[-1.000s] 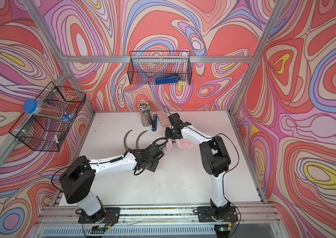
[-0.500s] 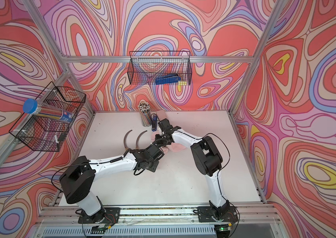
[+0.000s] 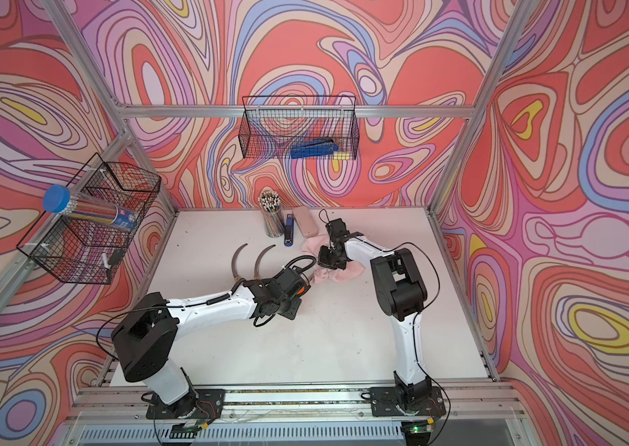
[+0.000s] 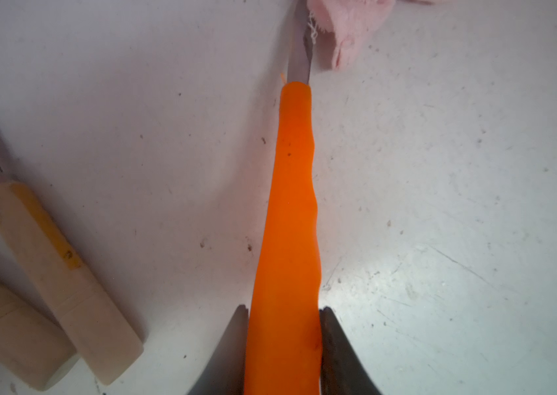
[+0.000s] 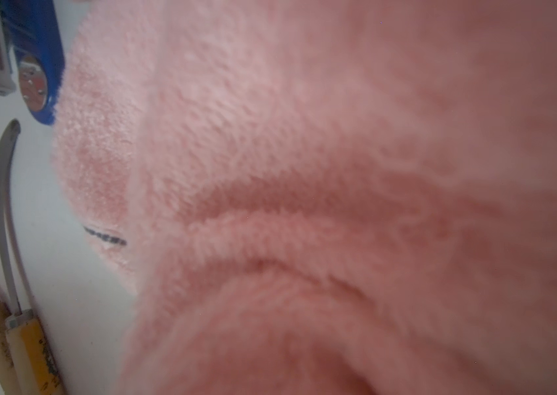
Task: Wipe small sickles with rags
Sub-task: Wipe the small sickle.
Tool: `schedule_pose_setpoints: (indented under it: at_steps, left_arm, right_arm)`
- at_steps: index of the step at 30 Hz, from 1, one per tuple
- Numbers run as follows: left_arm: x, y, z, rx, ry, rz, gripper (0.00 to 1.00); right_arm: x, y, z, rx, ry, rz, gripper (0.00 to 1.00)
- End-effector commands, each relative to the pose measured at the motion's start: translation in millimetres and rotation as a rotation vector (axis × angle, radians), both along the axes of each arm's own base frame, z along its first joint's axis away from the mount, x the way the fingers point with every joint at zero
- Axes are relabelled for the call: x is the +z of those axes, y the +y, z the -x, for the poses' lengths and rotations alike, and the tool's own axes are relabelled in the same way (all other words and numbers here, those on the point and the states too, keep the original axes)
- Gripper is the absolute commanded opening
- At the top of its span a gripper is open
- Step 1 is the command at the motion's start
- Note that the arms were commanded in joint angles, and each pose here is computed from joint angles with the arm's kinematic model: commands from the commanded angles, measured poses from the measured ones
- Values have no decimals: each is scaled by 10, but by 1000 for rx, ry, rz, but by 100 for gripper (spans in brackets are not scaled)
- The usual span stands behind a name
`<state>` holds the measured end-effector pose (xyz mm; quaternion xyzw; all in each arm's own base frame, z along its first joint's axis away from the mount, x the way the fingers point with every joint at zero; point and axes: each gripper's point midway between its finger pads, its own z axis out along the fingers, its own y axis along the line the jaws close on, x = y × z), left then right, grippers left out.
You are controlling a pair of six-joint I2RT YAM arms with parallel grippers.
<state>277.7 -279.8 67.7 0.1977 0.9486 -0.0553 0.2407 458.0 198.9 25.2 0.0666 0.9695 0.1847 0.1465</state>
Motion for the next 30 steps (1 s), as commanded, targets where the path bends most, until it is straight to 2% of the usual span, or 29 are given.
schedule_pose_setpoints:
  at_steps: [1, 6, 10, 13, 17, 22, 26, 30]
  left_arm:
    - [-76, 244, 78, 47, 33, -96, 0]
    - [-74, 248, 77, 48, 31, -97, 0]
    - [-89, 254, 73, 50, 32, -103, 0]
    - [-100, 255, 71, 53, 36, -111, 0]
    - [-109, 257, 68, 54, 38, -113, 0]
    - [-97, 267, 61, 57, 33, -115, 0]
    - [-99, 270, 63, 57, 33, -117, 0]
    - [-101, 278, 65, 61, 34, -121, 0]
  right_arm:
    - [-143, -777, -68, -174, 2, 233, 0]
    - [-167, -948, -89, -212, 14, 250, 0]
    - [-80, -908, -131, -192, -16, 233, 0]
    - [43, -555, -101, -104, -47, 157, 0]
    - [154, 141, 142, 54, -72, 165, 0]
    - [210, 590, 363, 111, -64, 72, 0]
    - [263, 538, 349, 101, -80, 88, 0]
    - [278, 211, 236, 31, -80, 105, 0]
